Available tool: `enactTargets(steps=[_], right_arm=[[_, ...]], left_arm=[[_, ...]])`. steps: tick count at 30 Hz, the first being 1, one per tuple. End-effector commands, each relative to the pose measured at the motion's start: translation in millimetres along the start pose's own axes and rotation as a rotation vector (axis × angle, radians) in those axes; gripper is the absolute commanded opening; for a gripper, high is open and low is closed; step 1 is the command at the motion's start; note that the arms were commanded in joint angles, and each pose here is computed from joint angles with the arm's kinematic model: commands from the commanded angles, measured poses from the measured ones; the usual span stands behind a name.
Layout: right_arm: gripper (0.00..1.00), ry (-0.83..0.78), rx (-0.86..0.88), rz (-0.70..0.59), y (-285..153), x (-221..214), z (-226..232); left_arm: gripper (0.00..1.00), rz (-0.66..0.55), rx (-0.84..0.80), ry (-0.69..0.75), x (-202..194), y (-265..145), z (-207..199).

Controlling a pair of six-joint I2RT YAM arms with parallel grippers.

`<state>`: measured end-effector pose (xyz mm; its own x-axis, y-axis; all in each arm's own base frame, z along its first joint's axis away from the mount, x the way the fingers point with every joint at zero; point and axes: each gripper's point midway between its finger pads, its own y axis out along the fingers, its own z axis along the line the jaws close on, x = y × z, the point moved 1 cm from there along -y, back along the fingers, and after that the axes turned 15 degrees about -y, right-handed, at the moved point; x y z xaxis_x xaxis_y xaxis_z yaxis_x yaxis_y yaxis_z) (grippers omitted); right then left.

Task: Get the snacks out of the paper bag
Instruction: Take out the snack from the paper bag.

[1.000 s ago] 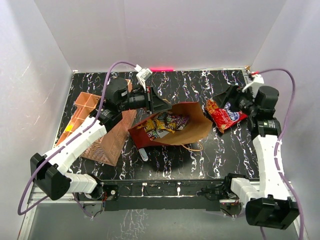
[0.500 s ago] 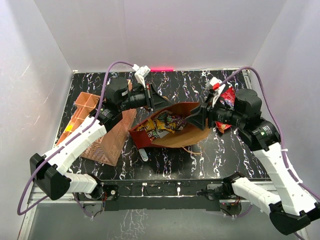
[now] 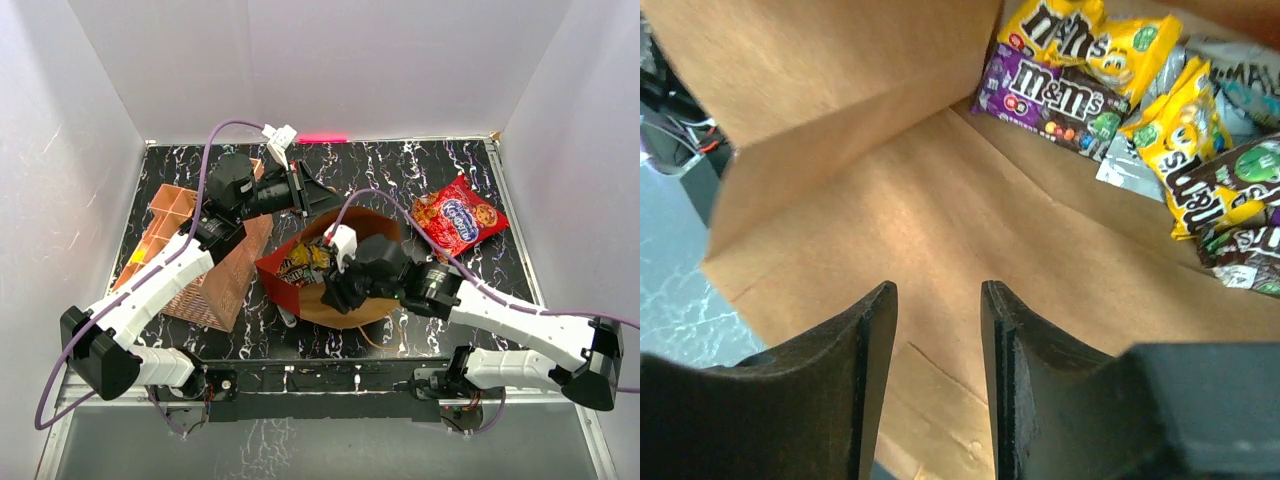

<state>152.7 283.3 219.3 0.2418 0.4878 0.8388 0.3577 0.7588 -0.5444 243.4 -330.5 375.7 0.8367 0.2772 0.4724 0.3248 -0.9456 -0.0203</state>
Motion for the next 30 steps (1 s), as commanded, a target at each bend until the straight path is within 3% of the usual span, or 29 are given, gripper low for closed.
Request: enactTargets(steps=[1, 9, 15, 19, 26, 30], right_arm=[[0.40, 0.051, -0.117, -0.087, 15, 11, 2], [0.40, 0.029, 0.080, -0.141, 49, -2, 67], [0.44, -0.034, -0.030, -0.222, 28, 1, 44], [0.48, -0.165, -0.170, -0.222, 4, 2, 16], [0.51, -0.549, -0.311, -0.181, -24, -4, -18], [0.45, -0.715, -0.399, -0.122, -26, -14, -37]], left_arm=[[0.00, -0.013, -0.100, 0.046, 1, -6, -28], [0.00, 0.008, -0.157, 0.067, -8, -10, -30], [0.00, 0.035, -0.199, 0.094, -17, -15, -34], [0.00, 0.055, -0.233, 0.127, -24, -19, -40], [0.00, 0.056, -0.265, 0.150, -39, -27, -40], [0.00, 0.044, -0.285, 0.148, -43, -29, -45]])
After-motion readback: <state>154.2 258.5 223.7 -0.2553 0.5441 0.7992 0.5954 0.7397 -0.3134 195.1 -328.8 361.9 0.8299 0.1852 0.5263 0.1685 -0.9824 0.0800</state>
